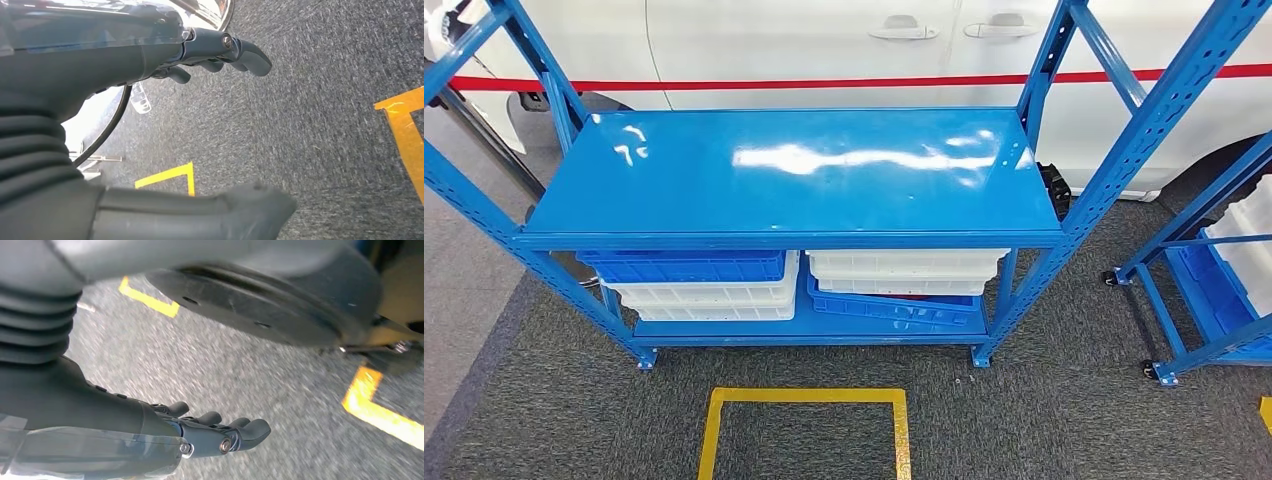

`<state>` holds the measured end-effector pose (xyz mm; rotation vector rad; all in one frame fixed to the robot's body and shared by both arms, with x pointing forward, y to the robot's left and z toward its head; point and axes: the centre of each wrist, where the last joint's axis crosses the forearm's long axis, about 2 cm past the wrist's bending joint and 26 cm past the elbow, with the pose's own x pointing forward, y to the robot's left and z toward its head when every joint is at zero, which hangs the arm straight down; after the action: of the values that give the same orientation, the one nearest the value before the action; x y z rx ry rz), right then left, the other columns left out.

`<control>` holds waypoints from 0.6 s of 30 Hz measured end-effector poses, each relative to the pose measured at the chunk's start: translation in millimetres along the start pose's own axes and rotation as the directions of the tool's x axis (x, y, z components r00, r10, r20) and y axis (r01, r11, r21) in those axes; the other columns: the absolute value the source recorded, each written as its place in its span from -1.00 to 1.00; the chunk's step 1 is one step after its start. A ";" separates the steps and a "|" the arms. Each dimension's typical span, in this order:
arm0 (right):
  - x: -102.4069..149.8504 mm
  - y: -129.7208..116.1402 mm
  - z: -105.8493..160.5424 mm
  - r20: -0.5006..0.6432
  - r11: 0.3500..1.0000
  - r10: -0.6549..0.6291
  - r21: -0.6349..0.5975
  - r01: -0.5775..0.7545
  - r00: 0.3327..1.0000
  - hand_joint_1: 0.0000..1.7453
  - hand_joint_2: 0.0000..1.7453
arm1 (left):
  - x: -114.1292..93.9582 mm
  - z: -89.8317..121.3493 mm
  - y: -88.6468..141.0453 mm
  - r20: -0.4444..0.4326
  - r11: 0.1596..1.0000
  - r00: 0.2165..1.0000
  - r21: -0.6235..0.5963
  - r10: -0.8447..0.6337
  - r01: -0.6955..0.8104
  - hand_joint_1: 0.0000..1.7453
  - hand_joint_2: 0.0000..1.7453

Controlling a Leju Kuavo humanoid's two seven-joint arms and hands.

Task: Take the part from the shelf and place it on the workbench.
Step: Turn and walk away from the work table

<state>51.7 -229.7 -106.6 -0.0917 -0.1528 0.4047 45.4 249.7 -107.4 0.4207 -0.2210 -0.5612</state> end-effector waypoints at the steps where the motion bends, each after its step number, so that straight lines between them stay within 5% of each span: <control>1: 0.1 -0.2 0.0 0.008 1.000 0.005 -0.011 -0.005 1.000 -1.00 1.00 | -0.1 0.1 -0.2 0.001 1.000 1.000 -0.001 -0.007 0.007 -1.00 1.00; 18: 10.3 -6.5 -0.2 0.048 0.995 0.020 -0.099 -0.015 0.999 -1.00 1.00 | 1.8 1.8 0.3 0.094 0.930 0.939 0.200 -0.331 0.308 -1.00 1.00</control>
<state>63.7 -231.5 -104.7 -0.1802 -0.2207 0.4166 46.5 248.4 -105.5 0.6067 -0.3305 -0.8953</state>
